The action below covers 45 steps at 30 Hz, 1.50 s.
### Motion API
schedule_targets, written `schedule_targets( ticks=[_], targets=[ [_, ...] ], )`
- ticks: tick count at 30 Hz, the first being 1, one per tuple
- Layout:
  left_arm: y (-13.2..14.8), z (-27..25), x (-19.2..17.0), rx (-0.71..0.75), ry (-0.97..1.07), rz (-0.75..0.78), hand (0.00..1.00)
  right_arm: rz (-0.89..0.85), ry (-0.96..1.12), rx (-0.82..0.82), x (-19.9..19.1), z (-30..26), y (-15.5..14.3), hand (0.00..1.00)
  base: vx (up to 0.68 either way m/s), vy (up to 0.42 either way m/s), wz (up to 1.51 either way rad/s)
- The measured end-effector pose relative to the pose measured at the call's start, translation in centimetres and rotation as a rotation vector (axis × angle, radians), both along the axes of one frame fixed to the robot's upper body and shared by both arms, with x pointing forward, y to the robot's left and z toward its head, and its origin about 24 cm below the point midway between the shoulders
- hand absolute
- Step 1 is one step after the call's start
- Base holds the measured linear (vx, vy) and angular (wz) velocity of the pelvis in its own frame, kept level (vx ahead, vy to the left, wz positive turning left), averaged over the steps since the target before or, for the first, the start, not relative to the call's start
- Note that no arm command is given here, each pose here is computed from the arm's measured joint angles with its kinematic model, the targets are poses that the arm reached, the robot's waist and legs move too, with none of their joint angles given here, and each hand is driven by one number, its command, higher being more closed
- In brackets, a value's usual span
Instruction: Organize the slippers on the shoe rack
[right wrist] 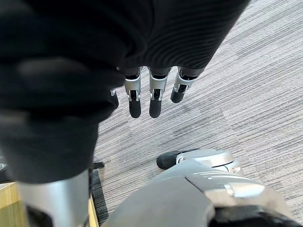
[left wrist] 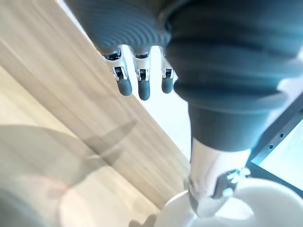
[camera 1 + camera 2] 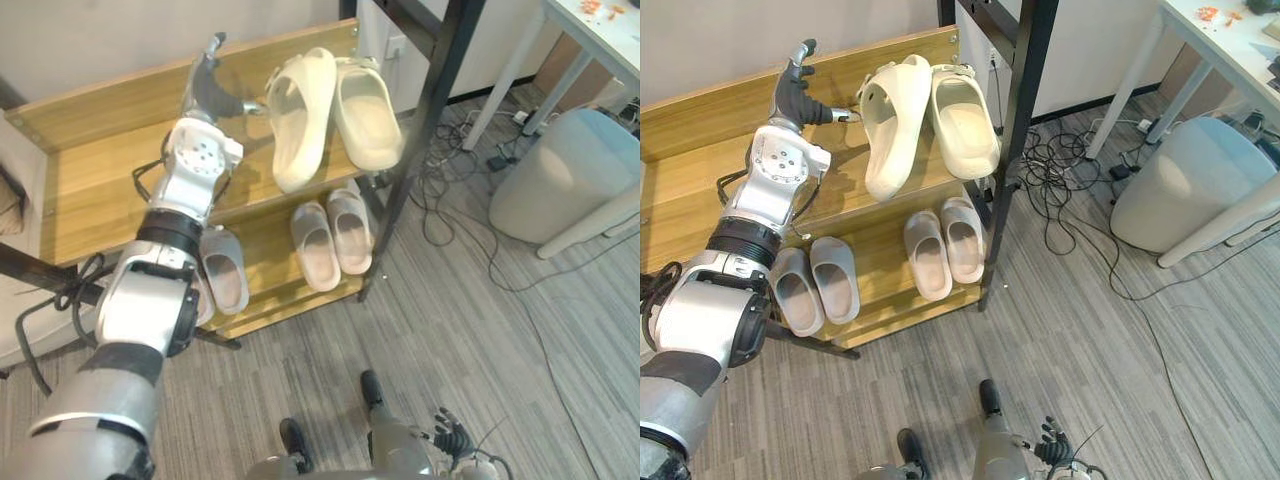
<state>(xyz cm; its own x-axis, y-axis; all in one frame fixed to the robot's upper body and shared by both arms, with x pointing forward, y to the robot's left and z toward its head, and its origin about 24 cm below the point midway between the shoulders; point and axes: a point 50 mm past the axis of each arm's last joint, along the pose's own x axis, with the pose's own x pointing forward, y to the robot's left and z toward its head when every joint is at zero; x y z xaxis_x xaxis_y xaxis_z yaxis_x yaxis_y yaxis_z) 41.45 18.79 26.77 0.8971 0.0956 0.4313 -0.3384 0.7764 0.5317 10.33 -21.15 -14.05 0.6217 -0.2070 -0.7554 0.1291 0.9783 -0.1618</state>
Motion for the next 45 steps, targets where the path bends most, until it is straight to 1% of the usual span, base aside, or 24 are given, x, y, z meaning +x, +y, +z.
schedule_targets(
  ticks=[20, 23, 29, 30, 37, 45],
  targets=[
    [-0.1, 0.1, 0.0, 0.0, -0.002, -0.003, 0.0, 0.02, 0.014, 0.005, 0.4, -0.2, 0.3, 0.0, 0.02, 0.024, 0.0],
    [-0.7, -0.1, 0.1, 0.025, 0.005, -0.016, 0.0, 0.018, 0.015, 0.008, 0.5, -0.2, 0.4, 0.0, 0.02, 0.04, -0.11],
    [-1.7, -0.2, 0.2, 0.019, 0.008, -0.042, 0.0, -0.018, 0.017, 0.009, 0.5, -0.2, 0.0, 0.0, 0.02, 0.03, -0.11],
    [-1.9, -0.3, 0.2, 0.018, 0.01, -0.048, 1.0, -0.02, 0.018, 0.009, 0.4, -0.2, 0.0, 0.0, 0.02, 0.032, -0.11],
    [-3.2, 0.6, 0.3, -0.004, -0.011, -0.085, 1.0, -0.034, 0.019, 0.008, 0.4, -0.2, -0.1, 0.0, 0.02, 0.029, -0.03],
    [-3.4, 1.4, 0.2, -0.004, -0.032, -0.088, 1.0, -0.064, 0.022, 0.013, 0.2, -0.3, -0.2, 0.0, 0.0, 0.008, -0.01]
  ],
)
